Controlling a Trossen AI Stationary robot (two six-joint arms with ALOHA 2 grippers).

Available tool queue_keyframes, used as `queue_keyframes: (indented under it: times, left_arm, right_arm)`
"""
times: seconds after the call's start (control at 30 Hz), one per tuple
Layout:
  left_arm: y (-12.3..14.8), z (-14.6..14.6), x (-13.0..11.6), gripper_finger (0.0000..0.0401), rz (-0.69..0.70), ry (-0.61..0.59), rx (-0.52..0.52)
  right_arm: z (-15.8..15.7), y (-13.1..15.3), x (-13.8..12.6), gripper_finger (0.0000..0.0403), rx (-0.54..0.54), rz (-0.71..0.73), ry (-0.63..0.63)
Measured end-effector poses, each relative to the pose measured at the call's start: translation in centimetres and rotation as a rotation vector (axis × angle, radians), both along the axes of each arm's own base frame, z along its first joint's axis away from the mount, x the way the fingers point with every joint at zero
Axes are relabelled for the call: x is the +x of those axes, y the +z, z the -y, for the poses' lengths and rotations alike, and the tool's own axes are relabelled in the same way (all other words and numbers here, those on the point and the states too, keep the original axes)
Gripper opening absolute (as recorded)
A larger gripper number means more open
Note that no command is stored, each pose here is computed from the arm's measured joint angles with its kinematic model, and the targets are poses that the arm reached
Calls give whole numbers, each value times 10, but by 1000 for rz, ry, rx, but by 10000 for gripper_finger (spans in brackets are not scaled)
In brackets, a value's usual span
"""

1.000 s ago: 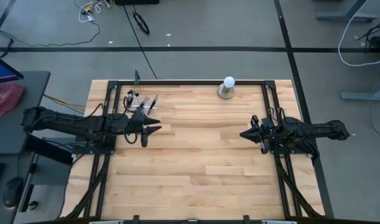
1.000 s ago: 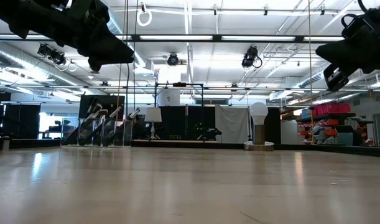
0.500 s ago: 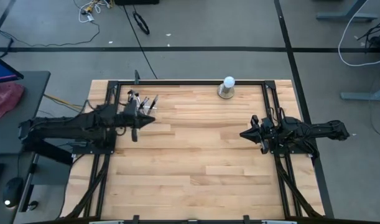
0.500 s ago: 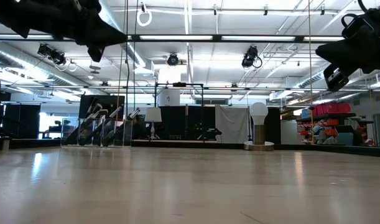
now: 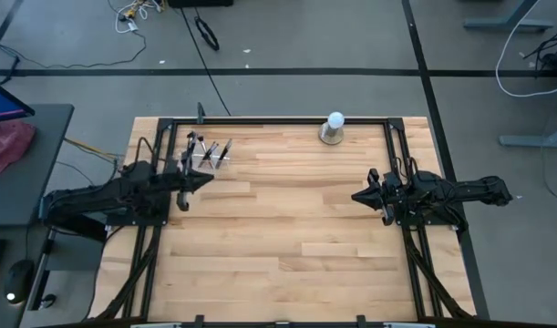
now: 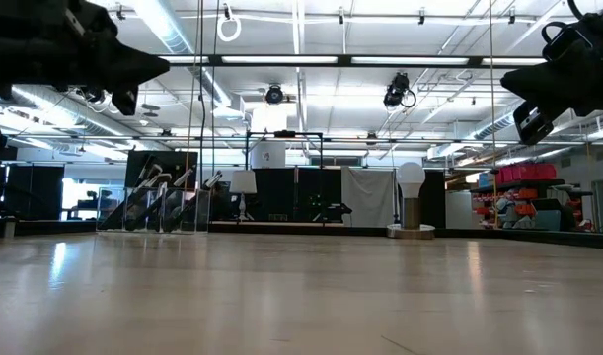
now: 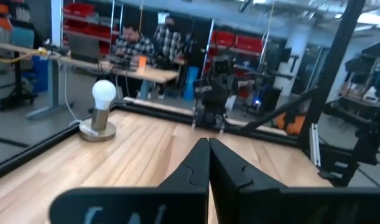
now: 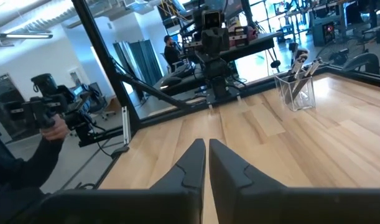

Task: Put items in baskets/containers
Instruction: Return to Home Position

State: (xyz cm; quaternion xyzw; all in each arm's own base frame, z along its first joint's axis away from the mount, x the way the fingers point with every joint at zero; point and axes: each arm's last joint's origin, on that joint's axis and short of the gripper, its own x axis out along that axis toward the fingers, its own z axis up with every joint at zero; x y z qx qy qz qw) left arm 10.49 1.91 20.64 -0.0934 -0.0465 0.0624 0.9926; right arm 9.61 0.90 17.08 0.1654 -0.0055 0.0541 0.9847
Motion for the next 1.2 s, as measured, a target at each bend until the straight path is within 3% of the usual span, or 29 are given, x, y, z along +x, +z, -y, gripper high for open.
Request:
queue_keyframes:
  times: [0.33,0.7,1.2]
  left_arm:
    - [-22,3,-11,2,81,7,33]
    - [-32,7,-9,1,-9,133,108]
    - [-39,10,-6,8,-100,117,168]
  right_arm:
    - [0,0,0,25,0,0,0]
    - [0,0,0,25,0,0,0]
    - [0,0,0,25,0,0,0]
